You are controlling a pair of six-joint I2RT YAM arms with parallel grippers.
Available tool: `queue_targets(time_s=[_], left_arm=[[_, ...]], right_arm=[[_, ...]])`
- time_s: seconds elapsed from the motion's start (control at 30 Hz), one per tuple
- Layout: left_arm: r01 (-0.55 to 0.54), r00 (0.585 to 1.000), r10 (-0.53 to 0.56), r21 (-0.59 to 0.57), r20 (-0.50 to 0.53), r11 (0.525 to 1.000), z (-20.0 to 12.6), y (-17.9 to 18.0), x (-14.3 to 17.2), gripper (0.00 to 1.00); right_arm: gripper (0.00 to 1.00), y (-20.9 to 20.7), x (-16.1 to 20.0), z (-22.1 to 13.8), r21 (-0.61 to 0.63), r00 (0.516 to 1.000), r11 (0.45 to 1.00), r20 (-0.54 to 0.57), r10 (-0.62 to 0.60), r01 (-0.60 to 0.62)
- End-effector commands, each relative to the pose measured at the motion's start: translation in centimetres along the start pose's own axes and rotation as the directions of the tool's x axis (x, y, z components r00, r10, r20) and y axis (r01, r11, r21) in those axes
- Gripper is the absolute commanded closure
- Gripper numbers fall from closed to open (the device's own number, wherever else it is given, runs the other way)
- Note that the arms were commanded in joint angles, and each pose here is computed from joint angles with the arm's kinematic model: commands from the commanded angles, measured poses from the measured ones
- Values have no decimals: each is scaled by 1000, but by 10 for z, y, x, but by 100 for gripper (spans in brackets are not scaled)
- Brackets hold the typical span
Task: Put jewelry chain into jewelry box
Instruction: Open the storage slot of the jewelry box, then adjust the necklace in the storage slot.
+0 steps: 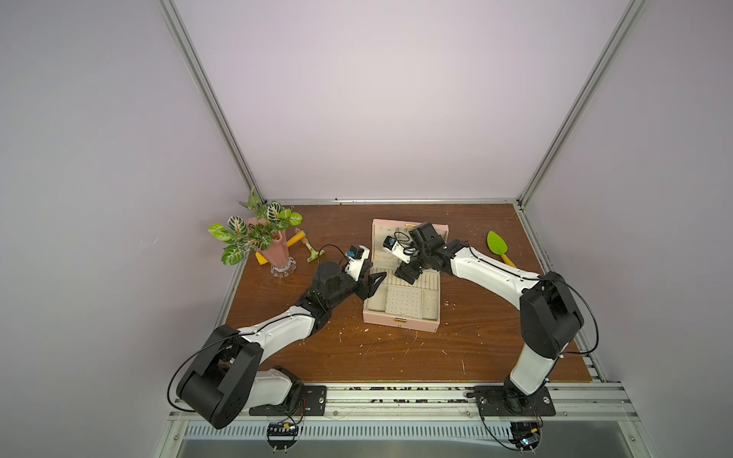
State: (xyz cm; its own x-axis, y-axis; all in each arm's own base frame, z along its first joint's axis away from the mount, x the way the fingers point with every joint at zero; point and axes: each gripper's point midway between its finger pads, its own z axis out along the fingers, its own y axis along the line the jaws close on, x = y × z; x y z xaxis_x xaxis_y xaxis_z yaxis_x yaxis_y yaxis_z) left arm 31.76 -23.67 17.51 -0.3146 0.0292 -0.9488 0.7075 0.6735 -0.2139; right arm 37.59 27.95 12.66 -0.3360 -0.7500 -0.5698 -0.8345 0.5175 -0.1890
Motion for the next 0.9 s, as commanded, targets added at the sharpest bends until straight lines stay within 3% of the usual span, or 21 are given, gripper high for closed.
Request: queue_targets(time_s=[0.0, 0.1, 0.3, 0.37, 0.5, 0.7, 0.87], left_arm=[[-11, 1000, 12, -4, 20, 1000, 3, 4, -9, 36], [10, 1000, -9, -14, 27, 1000, 9, 7, -12, 36], [13, 1000, -11, -61, 28, 998, 31, 6, -18, 40], [20, 999, -17, -89, 41, 996, 36, 9, -21, 43], [55, 995, -46, -102, 93, 993, 45, 13, -31, 52], [71, 993, -50, -195, 109, 978, 62, 25, -35, 67], [89, 992, -66, -226, 106, 970, 74, 32, -31, 71]], right_arm=[[21, -15, 13, -14, 43, 999, 998, -20, 35, -34], [29, -14, 16, -15, 34, 999, 998, 0, 47, -47], [61, -8, 15, -17, 1, 995, 998, 75, 66, -66], [73, -6, 13, -18, -10, 993, 998, 97, 68, -67], [86, -2, 12, -19, -24, 990, 997, 124, 69, -67], [92, 1, 10, -19, -41, 986, 997, 150, 73, -68], [92, 6, 10, -17, -63, 984, 996, 161, 76, -67]])
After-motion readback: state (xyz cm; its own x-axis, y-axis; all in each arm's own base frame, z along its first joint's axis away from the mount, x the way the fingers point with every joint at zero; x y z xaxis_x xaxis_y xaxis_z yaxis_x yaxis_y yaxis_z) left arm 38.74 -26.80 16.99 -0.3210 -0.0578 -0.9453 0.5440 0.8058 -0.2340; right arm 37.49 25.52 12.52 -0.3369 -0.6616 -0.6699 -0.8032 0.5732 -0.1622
